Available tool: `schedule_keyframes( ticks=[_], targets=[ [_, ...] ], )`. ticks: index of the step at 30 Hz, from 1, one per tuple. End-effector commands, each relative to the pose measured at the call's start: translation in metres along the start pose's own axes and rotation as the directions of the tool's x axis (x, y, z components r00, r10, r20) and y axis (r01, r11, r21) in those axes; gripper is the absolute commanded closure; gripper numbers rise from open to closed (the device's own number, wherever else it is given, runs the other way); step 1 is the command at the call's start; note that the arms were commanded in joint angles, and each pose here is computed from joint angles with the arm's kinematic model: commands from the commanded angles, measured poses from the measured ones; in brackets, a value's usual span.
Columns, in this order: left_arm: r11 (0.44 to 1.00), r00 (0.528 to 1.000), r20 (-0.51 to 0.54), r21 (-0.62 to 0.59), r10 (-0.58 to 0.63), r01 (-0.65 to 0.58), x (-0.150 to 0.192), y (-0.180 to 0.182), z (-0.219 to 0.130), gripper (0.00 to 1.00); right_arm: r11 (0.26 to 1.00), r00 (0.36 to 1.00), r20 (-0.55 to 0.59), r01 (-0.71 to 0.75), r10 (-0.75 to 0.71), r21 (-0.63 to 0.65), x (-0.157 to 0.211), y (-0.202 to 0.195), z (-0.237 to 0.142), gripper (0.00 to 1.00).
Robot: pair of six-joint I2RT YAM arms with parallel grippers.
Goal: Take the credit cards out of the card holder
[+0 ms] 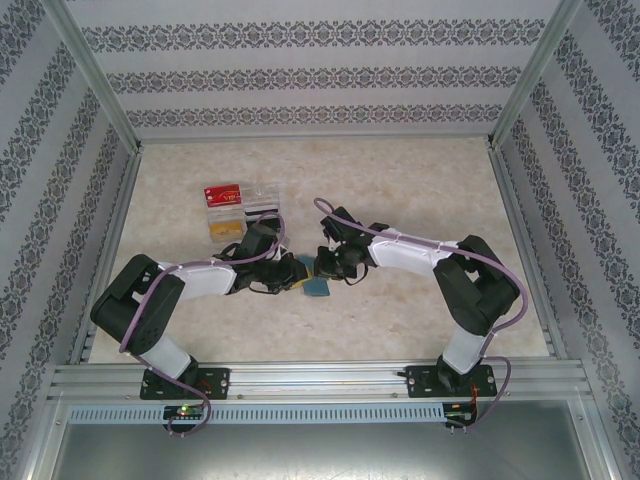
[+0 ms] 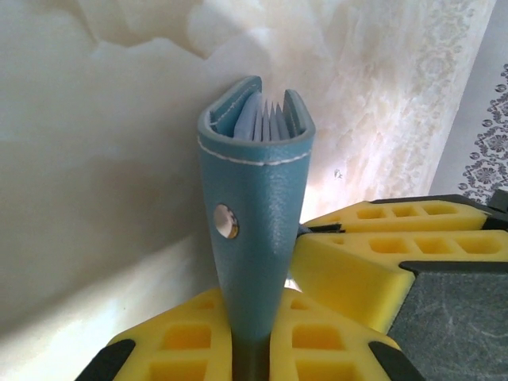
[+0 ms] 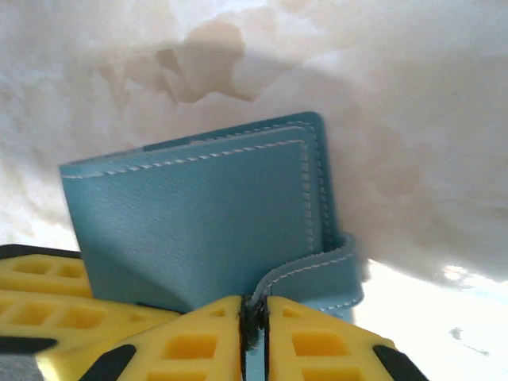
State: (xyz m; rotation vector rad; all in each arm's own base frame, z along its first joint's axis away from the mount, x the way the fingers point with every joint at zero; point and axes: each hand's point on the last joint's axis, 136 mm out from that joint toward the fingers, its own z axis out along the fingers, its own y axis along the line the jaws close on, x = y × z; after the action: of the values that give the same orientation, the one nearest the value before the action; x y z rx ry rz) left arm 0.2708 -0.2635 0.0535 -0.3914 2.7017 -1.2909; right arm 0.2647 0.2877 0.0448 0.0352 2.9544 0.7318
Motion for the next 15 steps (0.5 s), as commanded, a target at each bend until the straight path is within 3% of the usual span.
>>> schedule_keyframes(
  ticks=[1,7,8,12,15],
  targets=[
    [0.999,0.999,0.038,-0.026,0.03,-0.029,-0.006,-0.004,-0.006,1.0,0.973,1.0,-0.005,0.002,0.0,0.23,0.012,-0.05,-0.011,0.86],
    [0.999,0.999,0.024,-0.034,0.026,-0.025,-0.005,-0.002,-0.003,1.0,0.97,1.0,0.022,0.01,-0.016,0.242,0.007,-0.051,-0.015,0.82],
    [0.999,0.999,0.023,-0.041,0.023,-0.022,-0.005,-0.001,-0.004,0.96,0.973,1.0,0.024,0.012,-0.018,0.231,0.005,-0.048,-0.014,0.79],
    [0.995,1.0,0.021,-0.094,0.023,-0.021,-0.005,0.006,-0.006,0.6,0.979,0.999,0.035,0.023,-0.031,0.203,-0.004,-0.039,-0.01,0.72],
    [0.99,0.999,0.034,-0.142,0.021,-0.016,-0.008,0.011,-0.012,0.47,0.98,0.998,0.039,0.034,-0.043,0.197,-0.01,-0.034,-0.007,0.72]
  ],
)
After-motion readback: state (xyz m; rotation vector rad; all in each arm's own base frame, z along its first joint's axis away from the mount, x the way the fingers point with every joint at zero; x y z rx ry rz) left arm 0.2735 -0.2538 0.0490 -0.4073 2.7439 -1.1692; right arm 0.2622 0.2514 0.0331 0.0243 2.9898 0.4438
